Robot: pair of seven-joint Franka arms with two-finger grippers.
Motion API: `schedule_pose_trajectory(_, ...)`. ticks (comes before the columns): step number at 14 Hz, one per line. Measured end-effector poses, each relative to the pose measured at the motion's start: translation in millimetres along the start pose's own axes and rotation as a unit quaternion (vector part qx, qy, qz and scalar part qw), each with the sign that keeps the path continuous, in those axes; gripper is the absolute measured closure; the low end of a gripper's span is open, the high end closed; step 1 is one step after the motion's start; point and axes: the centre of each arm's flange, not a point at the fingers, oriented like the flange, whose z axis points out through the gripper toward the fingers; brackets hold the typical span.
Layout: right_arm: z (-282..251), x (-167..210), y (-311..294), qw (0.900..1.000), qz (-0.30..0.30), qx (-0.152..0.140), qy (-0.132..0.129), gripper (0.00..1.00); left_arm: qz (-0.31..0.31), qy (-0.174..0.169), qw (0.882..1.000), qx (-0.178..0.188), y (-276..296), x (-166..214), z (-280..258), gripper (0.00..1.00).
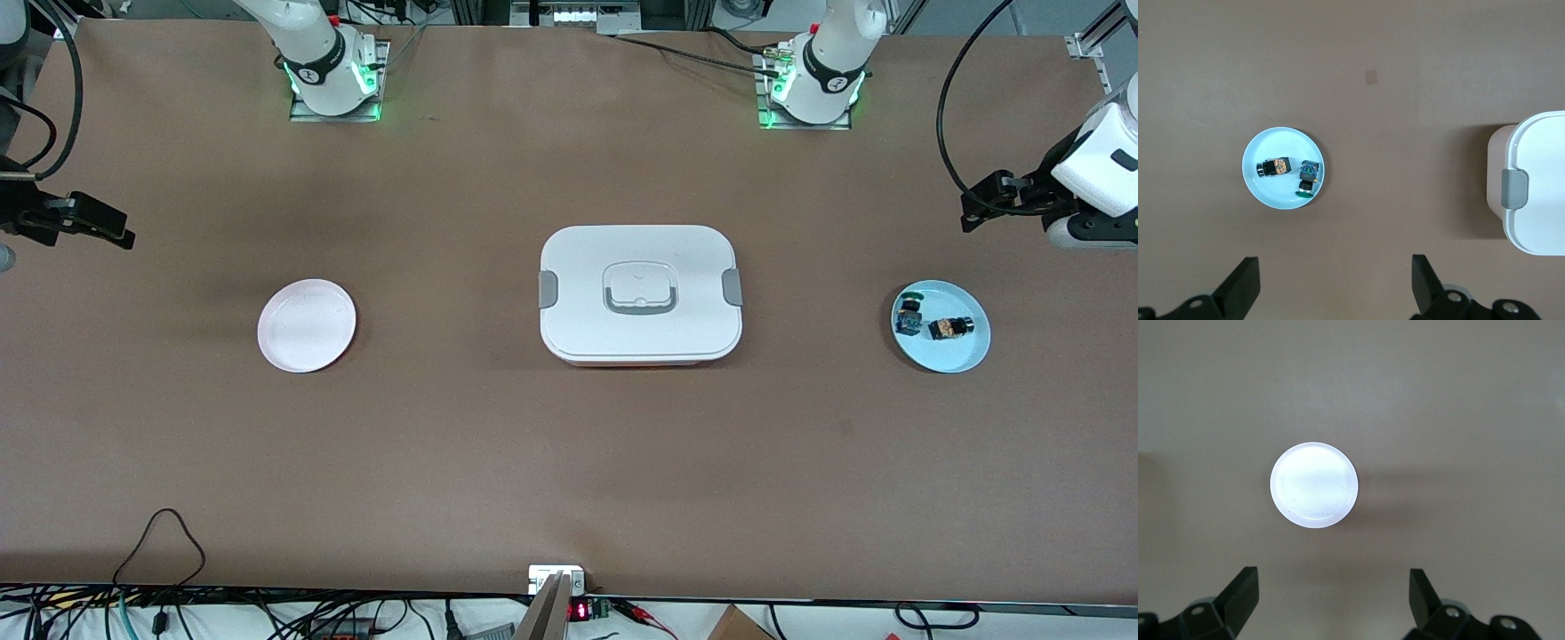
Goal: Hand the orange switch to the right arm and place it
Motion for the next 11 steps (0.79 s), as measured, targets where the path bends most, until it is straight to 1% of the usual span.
schedule_pose_trajectory(7, 0.0, 0.0, 0.0, 1.000, 0.000, 0.000, 0.000, 0.00, -0.002, 0.000, 1.000, 0.000, -0.6, -0.9, -1.1, 0.00)
schedule_pose_trajectory(11, 0.0, 0.0, 0.0, 1.000, 0.000, 0.000, 0.000, 0.00, -0.007, -0.013, 1.000, 0.000, -3.8, -2.0, 0.2, 0.00)
